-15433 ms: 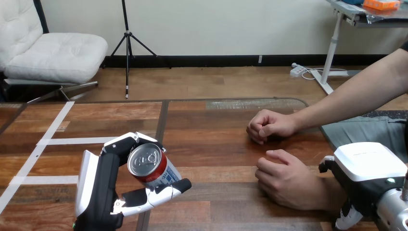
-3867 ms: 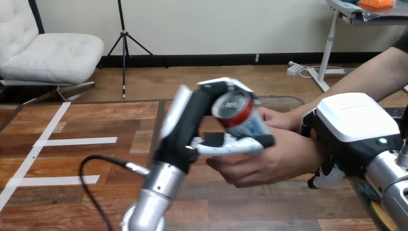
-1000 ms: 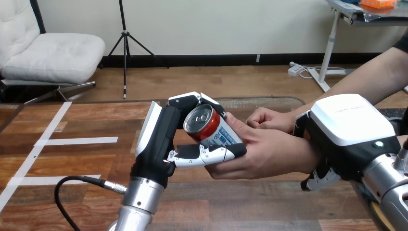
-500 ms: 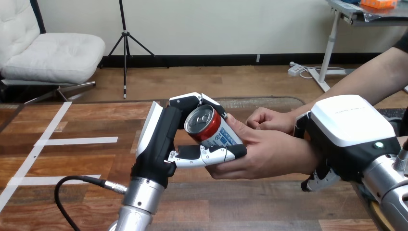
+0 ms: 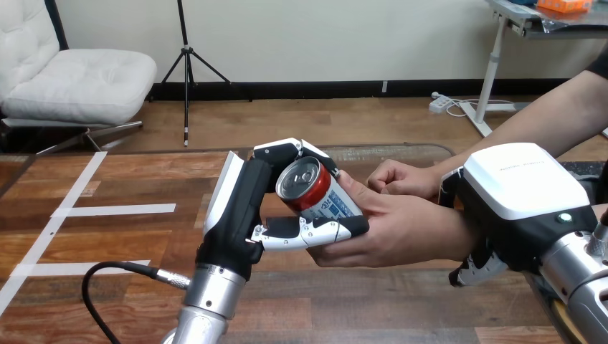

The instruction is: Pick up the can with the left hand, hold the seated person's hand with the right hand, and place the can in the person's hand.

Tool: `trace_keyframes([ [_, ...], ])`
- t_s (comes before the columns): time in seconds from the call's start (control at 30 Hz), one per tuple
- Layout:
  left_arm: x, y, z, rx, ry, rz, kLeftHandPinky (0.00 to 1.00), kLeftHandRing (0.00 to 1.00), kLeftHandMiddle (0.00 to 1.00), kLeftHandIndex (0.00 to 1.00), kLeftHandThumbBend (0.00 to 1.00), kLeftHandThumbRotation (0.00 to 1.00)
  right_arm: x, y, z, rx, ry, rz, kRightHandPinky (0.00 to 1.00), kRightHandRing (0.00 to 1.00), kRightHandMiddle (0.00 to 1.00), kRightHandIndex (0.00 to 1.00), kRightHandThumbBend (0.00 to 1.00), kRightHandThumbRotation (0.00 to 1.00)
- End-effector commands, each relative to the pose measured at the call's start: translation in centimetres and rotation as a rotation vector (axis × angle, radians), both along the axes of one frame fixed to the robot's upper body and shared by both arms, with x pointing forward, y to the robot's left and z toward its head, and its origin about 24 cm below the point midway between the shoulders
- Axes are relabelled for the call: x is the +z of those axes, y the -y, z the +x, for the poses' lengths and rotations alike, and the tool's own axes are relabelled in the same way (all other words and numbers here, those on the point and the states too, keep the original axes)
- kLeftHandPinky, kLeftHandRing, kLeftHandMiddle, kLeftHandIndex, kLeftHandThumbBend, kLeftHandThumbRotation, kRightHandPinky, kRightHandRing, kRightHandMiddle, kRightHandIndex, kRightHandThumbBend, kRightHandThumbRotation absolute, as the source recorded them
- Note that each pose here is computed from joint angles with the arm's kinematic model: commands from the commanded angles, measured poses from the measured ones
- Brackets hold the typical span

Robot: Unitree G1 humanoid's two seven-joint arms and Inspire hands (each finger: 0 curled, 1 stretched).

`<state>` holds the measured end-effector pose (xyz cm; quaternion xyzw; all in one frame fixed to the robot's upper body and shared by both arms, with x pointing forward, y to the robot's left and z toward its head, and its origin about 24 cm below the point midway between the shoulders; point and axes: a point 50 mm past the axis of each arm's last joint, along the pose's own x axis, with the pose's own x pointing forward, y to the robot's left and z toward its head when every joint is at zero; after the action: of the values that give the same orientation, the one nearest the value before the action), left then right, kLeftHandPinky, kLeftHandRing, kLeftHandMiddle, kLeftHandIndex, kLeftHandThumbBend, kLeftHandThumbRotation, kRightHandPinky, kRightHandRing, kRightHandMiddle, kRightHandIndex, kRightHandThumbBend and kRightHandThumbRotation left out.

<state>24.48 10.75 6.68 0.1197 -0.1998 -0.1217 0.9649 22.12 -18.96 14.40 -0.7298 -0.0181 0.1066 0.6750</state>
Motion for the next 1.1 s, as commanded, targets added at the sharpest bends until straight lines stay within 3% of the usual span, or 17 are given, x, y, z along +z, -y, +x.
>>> trace_keyframes([
  [0.0, 0.89, 0.03, 0.47, -0.003, 0.048, -0.004, 0.32, 0.38, 0.42, 0.41, 0.8, 0.0, 0.93, 0.56, 0.47, -0.037, 0.064, 0.005, 0.21, 0.28, 0.38, 0.52, 0.91, 0.0],
  [0.33, 0.88, 0.05, 0.42, -0.01, 0.045, 0.0, 0.32, 0.38, 0.42, 0.41, 0.8, 0.01, 0.94, 0.6, 0.45, -0.036, 0.064, 0.024, 0.23, 0.3, 0.39, 0.52, 0.91, 0.0],
  [0.67, 0.8, -0.03, 0.44, -0.032, 0.02, 0.017, 0.33, 0.41, 0.45, 0.45, 0.79, 0.05, 1.03, 0.53, 0.48, -0.039, 0.055, -0.006, 0.32, 0.41, 0.49, 0.56, 0.9, 0.0],
  [1.07, 0.95, -0.16, 0.49, -0.086, -0.011, 0.057, 0.53, 0.68, 0.74, 0.73, 0.92, 0.2, 1.02, 0.46, 0.52, -0.037, 0.052, -0.011, 0.42, 0.51, 0.56, 0.6, 0.91, 0.0],
])
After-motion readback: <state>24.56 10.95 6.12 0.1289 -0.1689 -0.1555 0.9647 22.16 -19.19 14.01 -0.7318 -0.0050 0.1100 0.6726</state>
